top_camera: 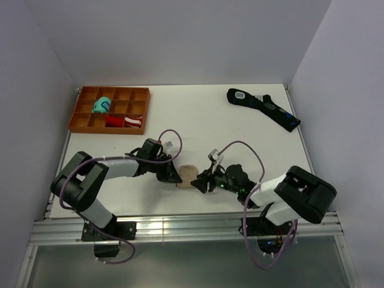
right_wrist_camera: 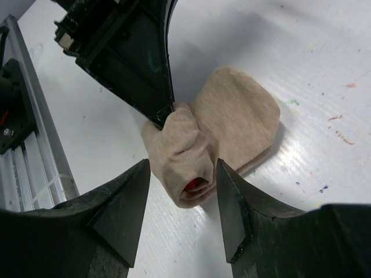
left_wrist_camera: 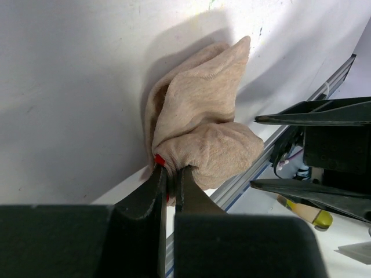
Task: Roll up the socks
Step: Roll the sock at the center of the board.
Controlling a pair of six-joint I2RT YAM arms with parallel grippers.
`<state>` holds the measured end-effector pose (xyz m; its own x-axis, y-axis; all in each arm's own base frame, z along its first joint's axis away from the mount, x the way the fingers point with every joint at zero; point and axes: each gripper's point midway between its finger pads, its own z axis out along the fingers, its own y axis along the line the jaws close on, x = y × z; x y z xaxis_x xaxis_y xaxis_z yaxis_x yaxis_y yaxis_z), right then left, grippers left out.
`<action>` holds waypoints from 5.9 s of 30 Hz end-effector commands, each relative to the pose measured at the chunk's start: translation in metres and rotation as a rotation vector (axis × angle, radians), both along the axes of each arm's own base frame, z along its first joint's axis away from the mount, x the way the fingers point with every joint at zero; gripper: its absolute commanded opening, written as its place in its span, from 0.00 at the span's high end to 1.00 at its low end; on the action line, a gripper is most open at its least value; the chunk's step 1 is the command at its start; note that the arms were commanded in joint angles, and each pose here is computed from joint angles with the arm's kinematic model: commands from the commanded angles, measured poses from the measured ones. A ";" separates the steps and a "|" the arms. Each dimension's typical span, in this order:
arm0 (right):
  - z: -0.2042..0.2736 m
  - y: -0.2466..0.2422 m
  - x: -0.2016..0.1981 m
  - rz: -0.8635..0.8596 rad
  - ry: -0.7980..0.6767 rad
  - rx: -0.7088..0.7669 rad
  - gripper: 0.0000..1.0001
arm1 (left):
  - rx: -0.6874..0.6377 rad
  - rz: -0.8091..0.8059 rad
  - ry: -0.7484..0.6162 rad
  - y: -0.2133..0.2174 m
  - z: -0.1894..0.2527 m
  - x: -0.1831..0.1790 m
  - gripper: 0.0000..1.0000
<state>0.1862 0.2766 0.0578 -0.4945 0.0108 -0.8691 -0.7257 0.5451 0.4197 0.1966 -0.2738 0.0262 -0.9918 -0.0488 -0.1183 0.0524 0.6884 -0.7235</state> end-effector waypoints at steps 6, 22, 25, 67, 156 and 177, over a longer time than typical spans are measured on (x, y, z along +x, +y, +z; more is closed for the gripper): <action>0.008 0.014 0.002 0.024 -0.067 0.030 0.43 | 0.143 -0.028 0.098 0.023 -0.030 -0.022 1.00; -0.025 0.023 0.000 0.010 0.085 -0.037 0.64 | 0.113 0.003 0.097 0.019 -0.029 -0.021 1.00; -0.031 0.024 -0.001 0.012 0.132 -0.049 0.82 | 0.111 0.022 0.095 0.021 -0.029 -0.021 0.98; -0.065 0.008 -0.002 0.011 0.942 -0.342 0.86 | 0.126 0.396 -0.633 0.043 0.031 0.024 0.47; -0.051 -0.007 0.045 -0.055 0.766 -0.392 0.66 | 0.159 0.158 -0.427 -0.001 -0.008 0.009 1.00; 0.053 -0.002 0.069 -0.059 0.202 -0.026 0.54 | 0.099 0.082 -0.089 0.007 -0.016 -0.007 1.00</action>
<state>0.2456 0.2674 0.0851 -0.7607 -0.0305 -0.6484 -0.5041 0.6571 0.5605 0.2123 -0.2797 0.0314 -0.9262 -0.1731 -0.3350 0.1140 0.7183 -0.6864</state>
